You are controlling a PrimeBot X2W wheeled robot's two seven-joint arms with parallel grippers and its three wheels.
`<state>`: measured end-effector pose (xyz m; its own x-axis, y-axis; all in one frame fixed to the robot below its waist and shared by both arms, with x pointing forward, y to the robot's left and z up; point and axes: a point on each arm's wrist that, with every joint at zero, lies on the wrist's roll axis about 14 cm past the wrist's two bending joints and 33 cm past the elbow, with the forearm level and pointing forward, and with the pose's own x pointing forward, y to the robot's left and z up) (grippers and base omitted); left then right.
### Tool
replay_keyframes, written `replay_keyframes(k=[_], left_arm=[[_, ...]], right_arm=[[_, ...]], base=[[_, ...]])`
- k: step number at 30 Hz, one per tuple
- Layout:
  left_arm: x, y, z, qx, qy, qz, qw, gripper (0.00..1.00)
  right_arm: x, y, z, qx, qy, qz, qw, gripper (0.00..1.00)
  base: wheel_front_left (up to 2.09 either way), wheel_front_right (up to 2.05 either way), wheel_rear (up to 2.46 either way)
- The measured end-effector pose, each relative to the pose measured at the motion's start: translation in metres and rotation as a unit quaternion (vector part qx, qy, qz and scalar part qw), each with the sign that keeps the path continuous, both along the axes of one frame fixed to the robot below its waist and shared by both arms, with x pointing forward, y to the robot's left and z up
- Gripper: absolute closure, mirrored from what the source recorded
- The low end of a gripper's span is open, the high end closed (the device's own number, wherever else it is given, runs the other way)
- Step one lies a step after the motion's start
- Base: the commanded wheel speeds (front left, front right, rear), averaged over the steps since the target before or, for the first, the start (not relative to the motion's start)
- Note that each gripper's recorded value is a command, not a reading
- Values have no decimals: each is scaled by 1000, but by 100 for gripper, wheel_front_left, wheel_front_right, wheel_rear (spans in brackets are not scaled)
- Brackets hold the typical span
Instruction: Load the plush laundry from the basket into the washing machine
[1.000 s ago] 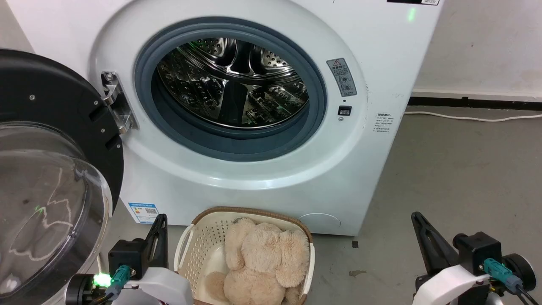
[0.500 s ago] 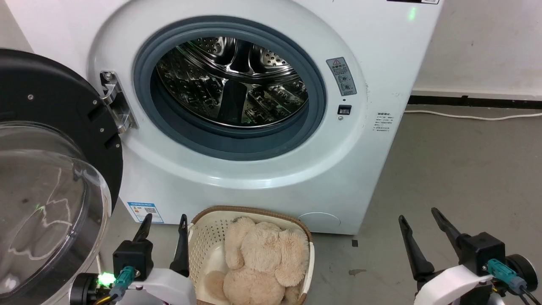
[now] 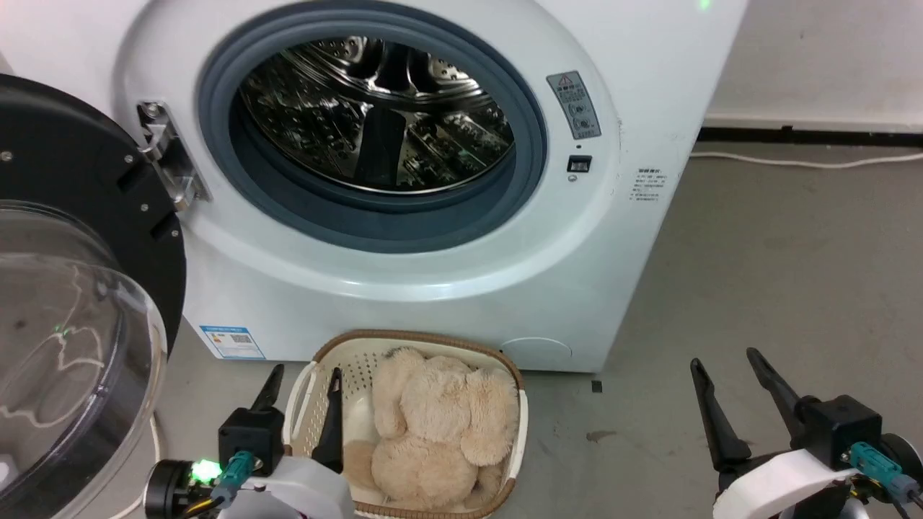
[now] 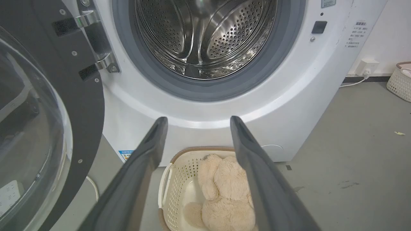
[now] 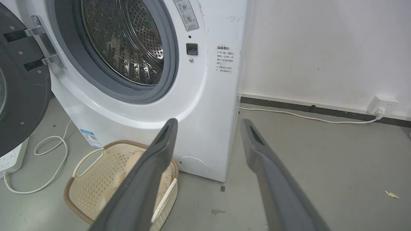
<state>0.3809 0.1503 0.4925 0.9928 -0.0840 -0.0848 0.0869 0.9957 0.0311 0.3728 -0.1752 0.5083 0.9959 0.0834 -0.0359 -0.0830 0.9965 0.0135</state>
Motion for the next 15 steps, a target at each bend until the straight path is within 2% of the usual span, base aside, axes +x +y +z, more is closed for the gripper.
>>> replay_keyframes(k=[15], left_arm=[[20,-36,-57,-9,81,-56,995,0]], right_arm=[[7,-12,-14,23,12,-20,999,0]], base=[[0,0,0]])
